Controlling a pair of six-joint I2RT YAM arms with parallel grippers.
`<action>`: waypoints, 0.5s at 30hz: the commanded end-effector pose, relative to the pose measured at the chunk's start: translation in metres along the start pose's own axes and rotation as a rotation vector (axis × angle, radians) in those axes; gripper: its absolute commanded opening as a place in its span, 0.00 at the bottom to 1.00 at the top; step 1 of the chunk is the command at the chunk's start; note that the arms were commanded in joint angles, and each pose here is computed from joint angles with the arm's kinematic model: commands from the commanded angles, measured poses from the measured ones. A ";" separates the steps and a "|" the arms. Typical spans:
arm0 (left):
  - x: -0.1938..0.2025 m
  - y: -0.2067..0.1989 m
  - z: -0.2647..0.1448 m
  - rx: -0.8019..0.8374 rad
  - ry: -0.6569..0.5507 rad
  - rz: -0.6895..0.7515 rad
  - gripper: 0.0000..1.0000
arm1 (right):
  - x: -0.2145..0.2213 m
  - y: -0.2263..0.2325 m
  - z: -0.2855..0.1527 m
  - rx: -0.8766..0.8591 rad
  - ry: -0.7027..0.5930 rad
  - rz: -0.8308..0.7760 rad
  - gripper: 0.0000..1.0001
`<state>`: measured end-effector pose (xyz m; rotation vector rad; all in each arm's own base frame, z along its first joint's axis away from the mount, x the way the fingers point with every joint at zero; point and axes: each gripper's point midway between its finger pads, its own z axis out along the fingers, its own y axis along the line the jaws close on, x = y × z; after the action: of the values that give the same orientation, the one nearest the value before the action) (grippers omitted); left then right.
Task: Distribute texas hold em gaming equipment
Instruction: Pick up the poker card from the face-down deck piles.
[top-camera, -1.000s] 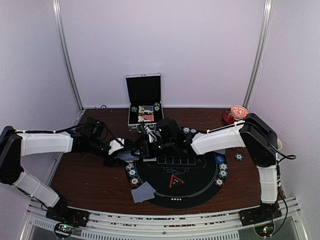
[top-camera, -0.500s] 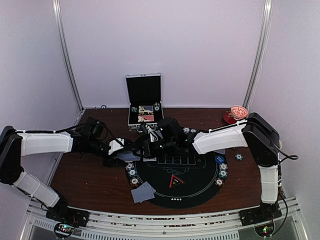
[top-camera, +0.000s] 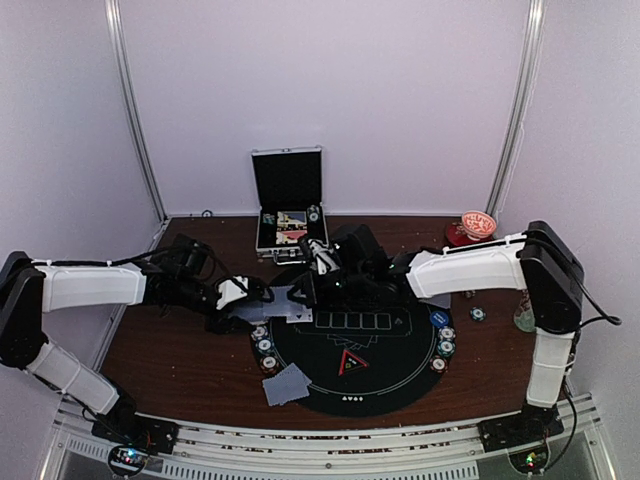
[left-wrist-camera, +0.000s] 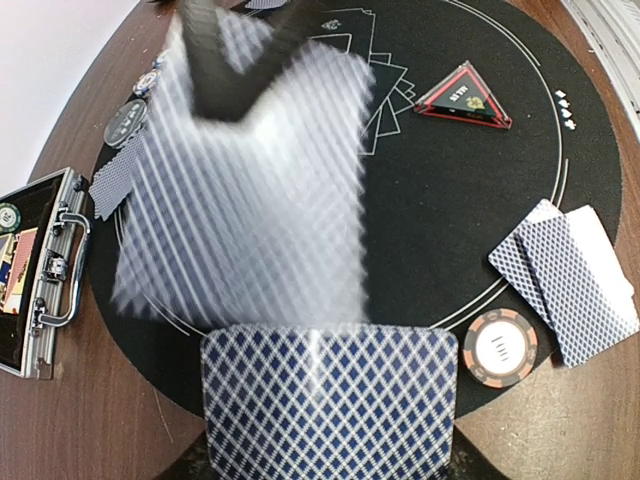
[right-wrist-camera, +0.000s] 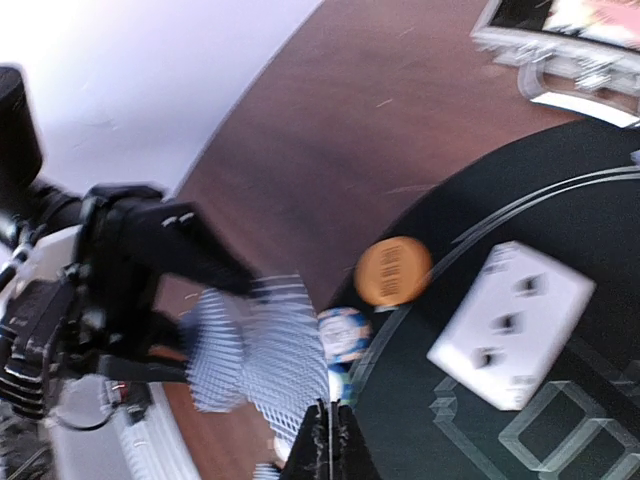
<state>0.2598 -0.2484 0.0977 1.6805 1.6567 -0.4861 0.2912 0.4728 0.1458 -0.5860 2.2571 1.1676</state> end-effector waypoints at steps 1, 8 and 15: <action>-0.006 0.010 0.001 -0.018 -0.035 -0.006 0.56 | -0.035 -0.061 -0.049 0.411 -0.074 -0.168 0.00; -0.004 0.020 0.000 -0.026 -0.038 -0.041 0.56 | -0.057 -0.104 -0.085 0.789 -0.057 -0.379 0.00; -0.004 0.030 -0.002 -0.059 -0.040 -0.065 0.56 | -0.049 -0.130 -0.077 1.058 0.000 -0.559 0.00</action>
<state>0.2691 -0.2407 0.0892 1.6273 1.7336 -0.5065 0.3806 0.3658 0.1524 -0.5985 2.1651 0.0602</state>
